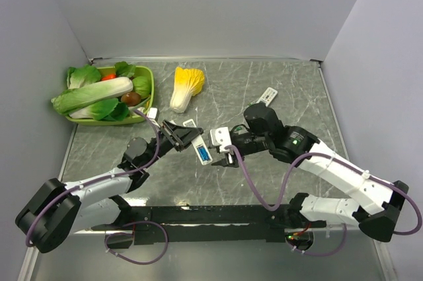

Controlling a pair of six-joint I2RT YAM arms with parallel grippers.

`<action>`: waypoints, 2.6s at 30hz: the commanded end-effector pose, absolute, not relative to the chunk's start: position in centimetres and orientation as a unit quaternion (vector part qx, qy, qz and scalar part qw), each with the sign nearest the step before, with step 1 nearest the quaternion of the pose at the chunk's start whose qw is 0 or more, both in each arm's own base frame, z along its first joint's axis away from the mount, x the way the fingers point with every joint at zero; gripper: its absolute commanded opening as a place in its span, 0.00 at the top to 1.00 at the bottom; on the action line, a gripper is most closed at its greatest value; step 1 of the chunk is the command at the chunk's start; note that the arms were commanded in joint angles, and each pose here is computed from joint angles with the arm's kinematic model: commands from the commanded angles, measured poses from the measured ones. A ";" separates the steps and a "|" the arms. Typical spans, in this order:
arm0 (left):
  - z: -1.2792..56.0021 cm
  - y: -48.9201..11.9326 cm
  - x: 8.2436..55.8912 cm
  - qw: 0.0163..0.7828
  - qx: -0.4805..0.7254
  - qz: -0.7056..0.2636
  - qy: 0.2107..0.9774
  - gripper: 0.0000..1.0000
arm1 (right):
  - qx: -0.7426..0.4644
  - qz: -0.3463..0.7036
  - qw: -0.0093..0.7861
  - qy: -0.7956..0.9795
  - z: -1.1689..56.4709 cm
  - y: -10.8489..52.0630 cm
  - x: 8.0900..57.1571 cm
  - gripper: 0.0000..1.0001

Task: Load the batteries into the remote control
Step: Load the battery into the remote control.

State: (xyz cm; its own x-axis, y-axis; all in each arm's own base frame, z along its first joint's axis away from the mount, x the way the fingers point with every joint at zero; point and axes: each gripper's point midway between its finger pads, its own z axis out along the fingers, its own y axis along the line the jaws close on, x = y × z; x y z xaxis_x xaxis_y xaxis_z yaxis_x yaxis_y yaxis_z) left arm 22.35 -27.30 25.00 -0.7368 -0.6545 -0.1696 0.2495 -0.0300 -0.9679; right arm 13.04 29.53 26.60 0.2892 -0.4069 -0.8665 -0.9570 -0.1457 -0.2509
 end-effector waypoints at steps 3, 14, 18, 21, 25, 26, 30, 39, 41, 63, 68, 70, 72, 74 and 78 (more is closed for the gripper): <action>27.8 -27.7 21.7 0.328 -0.132 -0.719 0.599 0.99 | -0.720 0.336 0.445 0.413 28.2 31.2 13.1 0.42; 28.7 -28.3 21.7 0.331 -0.106 -0.717 0.604 0.99 | -0.732 0.348 0.418 0.410 27.2 31.5 13.2 0.50; 28.8 -28.5 21.6 0.329 -0.101 -0.719 0.604 0.99 | -0.731 0.350 0.415 0.414 26.9 31.3 13.5 0.52; 29.0 -28.5 21.5 0.329 -0.096 -0.723 0.600 0.99 | -0.730 0.351 0.409 0.420 26.3 31.2 13.8 0.53; 29.6 -28.6 21.4 0.331 -0.086 -0.729 0.593 0.99 | -0.728 0.352 0.404 0.427 25.5 31.2 14.1 0.55; 29.7 -28.5 21.4 0.331 -0.085 -0.731 0.591 0.99 | -0.728 0.353 0.401 0.431 25.1 31.1 14.3 0.55; 30.1 -28.7 21.3 0.332 -0.076 -0.736 0.585 0.99 | -0.728 0.356 0.394 0.433 24.6 31.3 14.3 0.57; 30.8 -28.6 21.1 0.329 -0.073 -0.743 0.577 0.99 | -0.726 0.347 0.388 0.449 23.5 31.5 15.0 0.64; 31.1 -28.5 21.1 0.329 -0.074 -0.746 0.574 0.99 | -0.728 0.341 0.380 0.457 22.6 31.4 15.3 0.65; 34.7 -27.3 18.4 0.299 -0.040 -0.806 0.510 0.99 | -0.702 0.264 0.386 0.537 14.5 30.1 19.4 0.69; 34.5 -26.3 18.5 0.305 -0.047 -0.806 0.505 0.99 | -0.688 0.288 0.379 0.547 14.2 30.3 19.2 0.69; 33.8 -25.9 18.9 0.314 -0.053 -0.797 0.513 0.99 | -0.683 0.302 0.382 0.544 15.4 30.8 19.0 0.68; 31.9 -25.8 20.3 0.323 -0.075 -0.767 0.549 0.99 | -0.673 0.331 0.382 0.541 16.8 31.4 18.2 0.67; 30.9 -25.5 21.5 0.367 -0.066 -0.728 0.575 0.99 | -0.655 0.358 0.395 0.535 19.7 32.2 17.9 0.64; 25.2 -24.3 25.0 0.390 -0.119 -0.620 0.670 0.99 | -0.625 0.389 0.424 0.527 24.4 33.3 17.8 0.47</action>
State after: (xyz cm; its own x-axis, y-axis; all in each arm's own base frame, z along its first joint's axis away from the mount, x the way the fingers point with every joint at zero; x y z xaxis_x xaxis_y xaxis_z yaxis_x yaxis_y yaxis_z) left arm 24.28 -25.17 23.08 -0.7189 -0.6388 -0.2740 0.2542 0.1252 -0.9590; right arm 16.53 33.56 22.09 0.2524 -0.3172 -0.9141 -0.9618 -0.1861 -0.2010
